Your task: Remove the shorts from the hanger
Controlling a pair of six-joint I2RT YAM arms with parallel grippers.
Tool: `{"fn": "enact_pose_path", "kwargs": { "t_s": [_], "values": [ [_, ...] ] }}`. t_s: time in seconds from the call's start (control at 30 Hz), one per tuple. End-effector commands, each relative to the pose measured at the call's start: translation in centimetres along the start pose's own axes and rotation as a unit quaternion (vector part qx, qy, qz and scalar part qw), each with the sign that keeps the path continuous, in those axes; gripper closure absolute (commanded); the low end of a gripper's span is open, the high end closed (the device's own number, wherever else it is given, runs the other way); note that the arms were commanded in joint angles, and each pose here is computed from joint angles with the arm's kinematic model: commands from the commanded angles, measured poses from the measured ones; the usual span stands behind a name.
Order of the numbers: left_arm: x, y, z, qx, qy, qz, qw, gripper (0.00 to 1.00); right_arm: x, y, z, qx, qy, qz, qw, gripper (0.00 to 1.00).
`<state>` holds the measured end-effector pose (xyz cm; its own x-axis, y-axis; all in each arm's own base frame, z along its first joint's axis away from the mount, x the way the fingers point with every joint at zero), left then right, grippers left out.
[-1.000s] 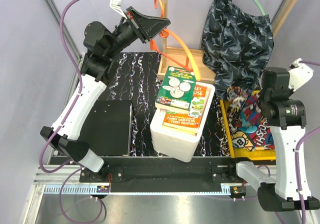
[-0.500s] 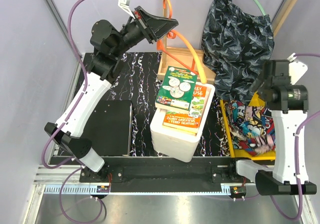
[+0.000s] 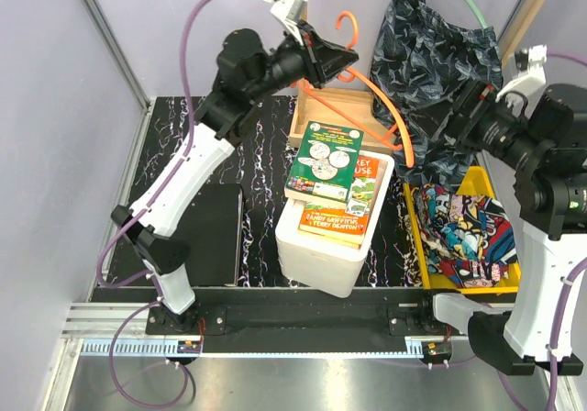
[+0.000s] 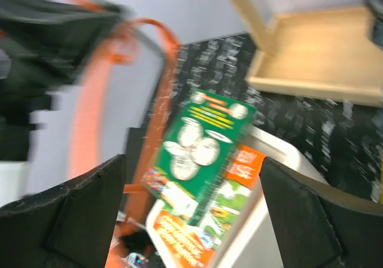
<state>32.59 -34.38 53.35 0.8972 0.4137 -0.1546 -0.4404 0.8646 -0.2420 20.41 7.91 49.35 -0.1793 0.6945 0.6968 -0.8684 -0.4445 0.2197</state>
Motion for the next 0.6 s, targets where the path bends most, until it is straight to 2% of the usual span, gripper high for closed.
{"fn": "enact_pose_path", "kwargs": {
  "t_s": [0.0,0.13,0.4,0.57],
  "values": [
    [1.3,-0.5,-0.3,0.011,-0.086,0.050,0.995,1.00,5.9,0.7,1.4,0.026,0.035,0.165,0.985,0.00],
    [1.6,-1.2,-0.8,0.019,-0.116,0.058,0.991,1.00,6.3,0.8,1.5,0.034,0.058,0.179,0.982,0.00],
    [0.4,-2.2,-0.7,0.008,-0.100,0.039,0.994,1.00,2.3,-1.1,-0.7,0.070,0.050,0.103,0.991,0.05],
    [0.1,-2.8,-0.7,-0.001,-0.078,0.034,0.996,1.00,2.1,-2.1,-2.5,0.097,0.050,0.098,0.989,0.12]
  ]
}}
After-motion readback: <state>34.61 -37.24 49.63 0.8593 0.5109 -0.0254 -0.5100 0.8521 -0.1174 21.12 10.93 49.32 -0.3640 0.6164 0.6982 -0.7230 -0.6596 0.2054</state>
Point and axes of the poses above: each gripper's point midway between its finger pads, its own y axis back along the fingers, its own x axis along the line the jaws close on, z = x × y, the point moved 4 cm from there along y, back along the fingers, and after that the axes turned 10 degrees about -y, right-handed, at the moved point
